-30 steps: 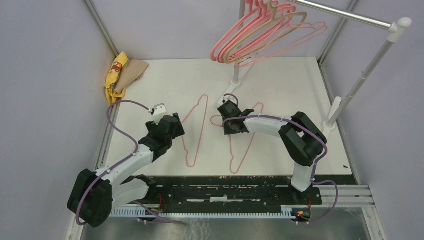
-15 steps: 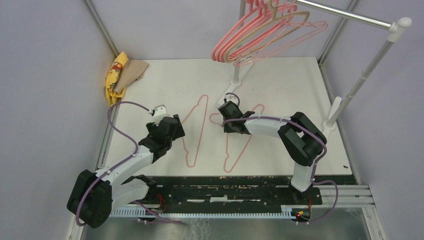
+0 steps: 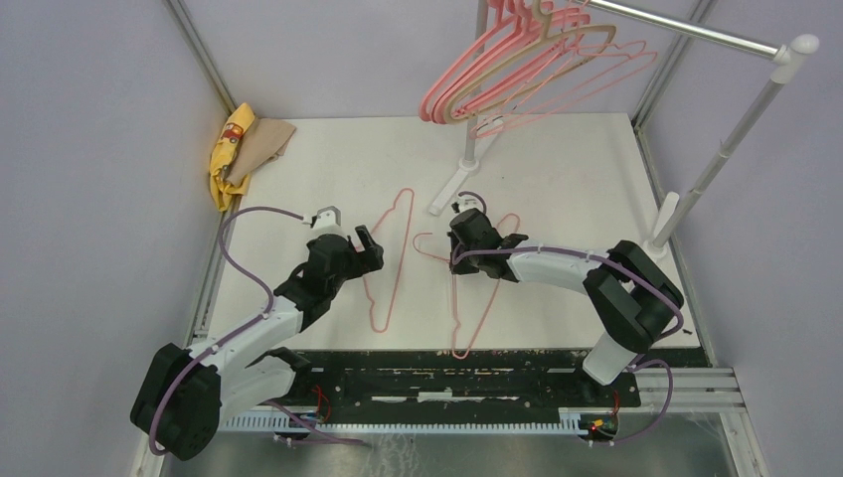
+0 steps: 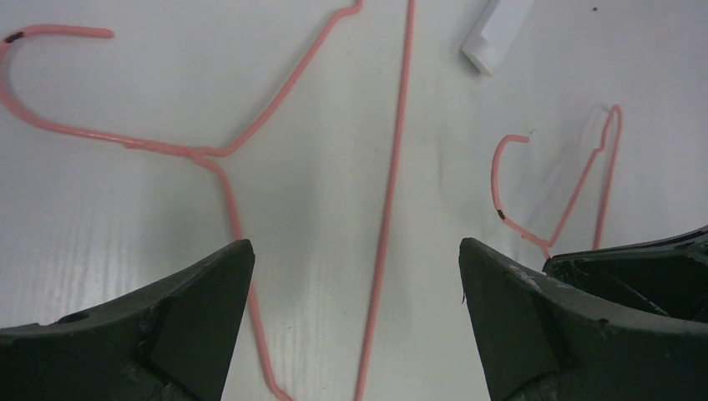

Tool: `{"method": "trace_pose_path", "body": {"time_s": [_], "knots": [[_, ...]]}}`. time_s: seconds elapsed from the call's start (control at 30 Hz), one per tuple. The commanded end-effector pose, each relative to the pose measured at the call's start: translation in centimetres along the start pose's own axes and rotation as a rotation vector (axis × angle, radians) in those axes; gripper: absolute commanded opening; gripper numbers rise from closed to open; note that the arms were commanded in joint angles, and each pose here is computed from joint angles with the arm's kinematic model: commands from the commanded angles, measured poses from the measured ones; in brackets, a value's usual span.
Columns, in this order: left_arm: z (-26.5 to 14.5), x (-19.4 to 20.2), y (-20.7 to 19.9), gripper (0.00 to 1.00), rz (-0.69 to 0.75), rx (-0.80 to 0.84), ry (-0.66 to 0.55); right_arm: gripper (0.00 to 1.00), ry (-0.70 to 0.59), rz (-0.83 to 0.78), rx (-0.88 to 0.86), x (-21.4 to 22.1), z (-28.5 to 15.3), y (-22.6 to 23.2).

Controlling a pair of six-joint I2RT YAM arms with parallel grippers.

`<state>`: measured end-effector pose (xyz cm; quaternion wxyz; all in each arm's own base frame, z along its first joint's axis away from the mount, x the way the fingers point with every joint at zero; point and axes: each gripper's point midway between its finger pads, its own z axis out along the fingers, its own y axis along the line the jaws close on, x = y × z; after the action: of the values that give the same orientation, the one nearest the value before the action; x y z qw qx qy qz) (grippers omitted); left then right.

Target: Organize the hangers

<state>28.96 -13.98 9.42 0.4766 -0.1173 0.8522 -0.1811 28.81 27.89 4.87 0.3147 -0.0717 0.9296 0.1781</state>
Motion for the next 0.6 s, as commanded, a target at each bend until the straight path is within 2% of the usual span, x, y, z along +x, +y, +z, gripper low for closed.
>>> {"method": "trace_pose_path", "body": {"time_s": [0.0,0.27,0.43,0.47,0.57], "knots": [[0.5,-0.8,-4.1,0.99,-0.122,0.181,-0.023,0.01,-0.053,0.010,-0.073,-1.4,-1.2,1.5],[1.7,-1.0,-6.3,0.99,-0.186,0.263,-0.022,0.01,-0.039,0.020,-0.099,-0.8,-0.8,1.9],[2.8,0.2,-5.9,0.99,-0.193,0.230,0.015,0.01,-0.024,-0.002,-0.078,-0.7,-1.1,1.8],[3.0,0.5,-5.8,0.99,-0.197,0.225,0.022,0.04,-0.016,-0.011,-0.065,-0.6,-1.1,1.7],[3.3,1.1,-5.8,0.99,-0.203,0.227,0.040,0.22,0.035,-0.030,-0.024,0.6,-0.4,1.1]]}}
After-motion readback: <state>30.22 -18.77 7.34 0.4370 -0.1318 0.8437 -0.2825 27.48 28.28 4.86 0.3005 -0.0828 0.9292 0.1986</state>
